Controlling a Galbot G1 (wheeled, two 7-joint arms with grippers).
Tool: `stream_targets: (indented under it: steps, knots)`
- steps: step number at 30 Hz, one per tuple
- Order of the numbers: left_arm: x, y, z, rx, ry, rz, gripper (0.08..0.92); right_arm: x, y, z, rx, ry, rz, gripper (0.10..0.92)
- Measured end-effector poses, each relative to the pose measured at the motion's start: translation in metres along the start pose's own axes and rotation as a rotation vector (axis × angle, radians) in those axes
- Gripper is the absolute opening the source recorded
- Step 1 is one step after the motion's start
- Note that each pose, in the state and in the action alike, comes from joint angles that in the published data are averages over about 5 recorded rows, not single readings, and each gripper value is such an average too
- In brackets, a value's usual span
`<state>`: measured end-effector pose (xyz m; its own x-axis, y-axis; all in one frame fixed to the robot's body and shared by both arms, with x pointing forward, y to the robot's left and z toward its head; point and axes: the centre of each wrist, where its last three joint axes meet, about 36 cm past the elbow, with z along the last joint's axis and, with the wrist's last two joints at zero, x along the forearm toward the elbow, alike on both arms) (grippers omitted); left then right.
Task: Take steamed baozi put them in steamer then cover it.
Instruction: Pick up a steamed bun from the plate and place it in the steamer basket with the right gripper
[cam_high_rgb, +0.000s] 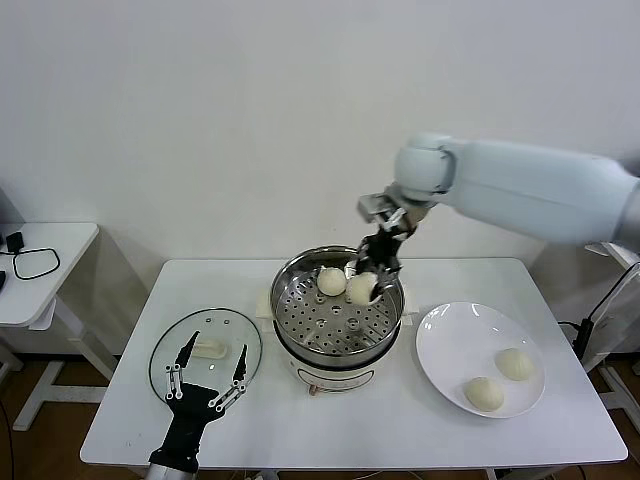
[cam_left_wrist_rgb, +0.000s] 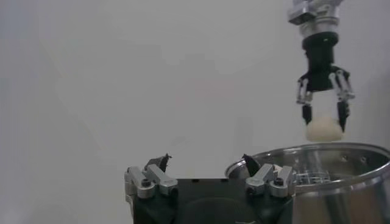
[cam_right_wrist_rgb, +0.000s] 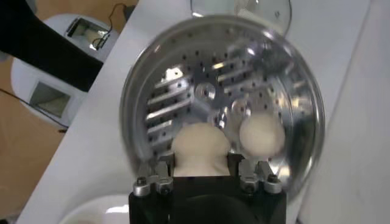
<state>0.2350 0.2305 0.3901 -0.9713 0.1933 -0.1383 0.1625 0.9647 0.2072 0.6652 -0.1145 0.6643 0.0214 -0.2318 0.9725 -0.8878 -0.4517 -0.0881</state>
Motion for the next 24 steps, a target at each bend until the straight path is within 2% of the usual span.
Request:
stream_targets:
  steps: [11,24]
  knots:
    - [0.001,0.001,0.000,-0.002,0.003,-0.006,0.823,-0.057,-0.026,-0.033,0.005,0.002,-0.001,0.594]
    - [0.001,0.001,-0.001,0.001,0.011,-0.009,0.823,-0.085,-0.038,-0.046,-0.006,-0.011,0.022,0.604]
